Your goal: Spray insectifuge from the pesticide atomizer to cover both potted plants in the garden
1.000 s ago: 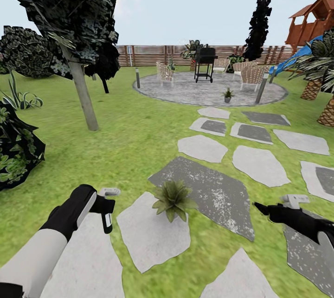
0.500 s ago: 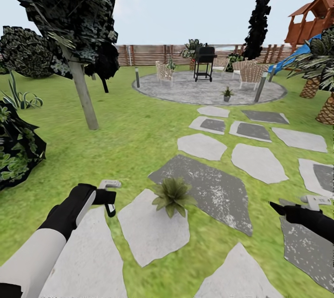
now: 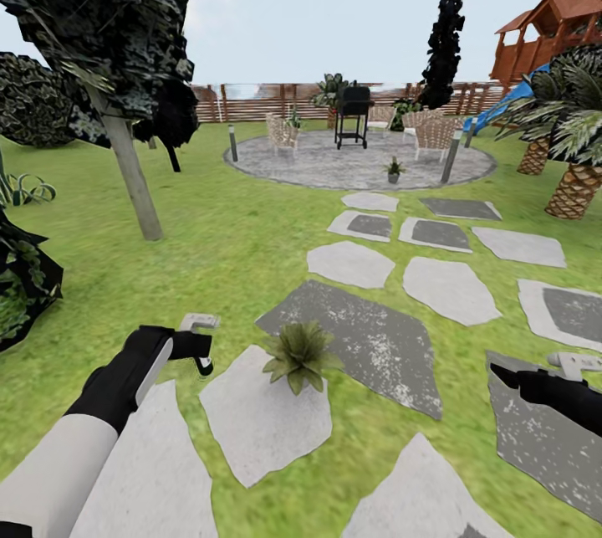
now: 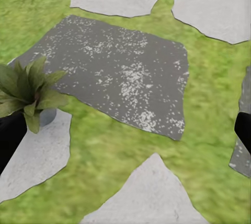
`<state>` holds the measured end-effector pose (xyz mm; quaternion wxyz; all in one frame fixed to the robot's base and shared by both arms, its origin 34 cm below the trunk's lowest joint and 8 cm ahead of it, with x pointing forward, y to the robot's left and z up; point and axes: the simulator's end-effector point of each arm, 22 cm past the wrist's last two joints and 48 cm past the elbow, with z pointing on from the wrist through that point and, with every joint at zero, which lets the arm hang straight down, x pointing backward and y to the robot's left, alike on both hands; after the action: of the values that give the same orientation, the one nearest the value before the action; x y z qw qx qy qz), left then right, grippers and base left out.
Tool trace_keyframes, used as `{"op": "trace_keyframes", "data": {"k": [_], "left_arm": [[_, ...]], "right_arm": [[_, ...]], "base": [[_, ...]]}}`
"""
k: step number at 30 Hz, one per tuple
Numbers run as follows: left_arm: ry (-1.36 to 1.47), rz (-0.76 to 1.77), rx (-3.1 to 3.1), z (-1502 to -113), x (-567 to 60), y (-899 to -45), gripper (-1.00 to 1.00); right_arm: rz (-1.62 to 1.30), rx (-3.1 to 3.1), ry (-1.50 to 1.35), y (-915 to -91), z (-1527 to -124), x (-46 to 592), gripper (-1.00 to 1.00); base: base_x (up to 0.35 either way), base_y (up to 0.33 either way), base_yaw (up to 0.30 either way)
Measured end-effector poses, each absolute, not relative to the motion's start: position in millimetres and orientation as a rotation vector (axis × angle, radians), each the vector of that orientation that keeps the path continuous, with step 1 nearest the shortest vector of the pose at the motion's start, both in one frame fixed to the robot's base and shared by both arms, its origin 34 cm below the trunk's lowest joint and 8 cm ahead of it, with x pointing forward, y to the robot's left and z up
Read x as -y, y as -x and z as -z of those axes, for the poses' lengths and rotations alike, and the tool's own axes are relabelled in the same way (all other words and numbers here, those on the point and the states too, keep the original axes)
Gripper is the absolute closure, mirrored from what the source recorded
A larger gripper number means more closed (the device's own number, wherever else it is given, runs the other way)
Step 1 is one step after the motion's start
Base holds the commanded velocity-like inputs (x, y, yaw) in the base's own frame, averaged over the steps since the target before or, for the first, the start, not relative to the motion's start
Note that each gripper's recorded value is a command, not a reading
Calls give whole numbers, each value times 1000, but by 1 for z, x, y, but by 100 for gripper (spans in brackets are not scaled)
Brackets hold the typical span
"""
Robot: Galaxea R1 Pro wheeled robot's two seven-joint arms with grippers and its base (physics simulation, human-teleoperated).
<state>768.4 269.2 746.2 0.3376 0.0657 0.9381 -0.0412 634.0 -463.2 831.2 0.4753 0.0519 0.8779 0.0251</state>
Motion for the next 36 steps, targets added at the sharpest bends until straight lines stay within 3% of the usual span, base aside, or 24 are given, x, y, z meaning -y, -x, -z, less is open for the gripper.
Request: {"op": "trace_keyframes", "data": {"k": [16,26,36], "left_arm": [[-303,211,-2397,-754,-236,-756,100],[-355,223,-2339,-757,-225,-748,100],[-541,235,-2306,-764,-213,-731,100]], "right_arm": [[-66,-2146,-127,-634,-831,462,-100],[-67,-2147,-126,-634,-830,461,-100],[-55,-2143,-121,-635,-832,463,-100]], "base": [[236,0,-53],[44,0,-169],[2,0,-36]]}}
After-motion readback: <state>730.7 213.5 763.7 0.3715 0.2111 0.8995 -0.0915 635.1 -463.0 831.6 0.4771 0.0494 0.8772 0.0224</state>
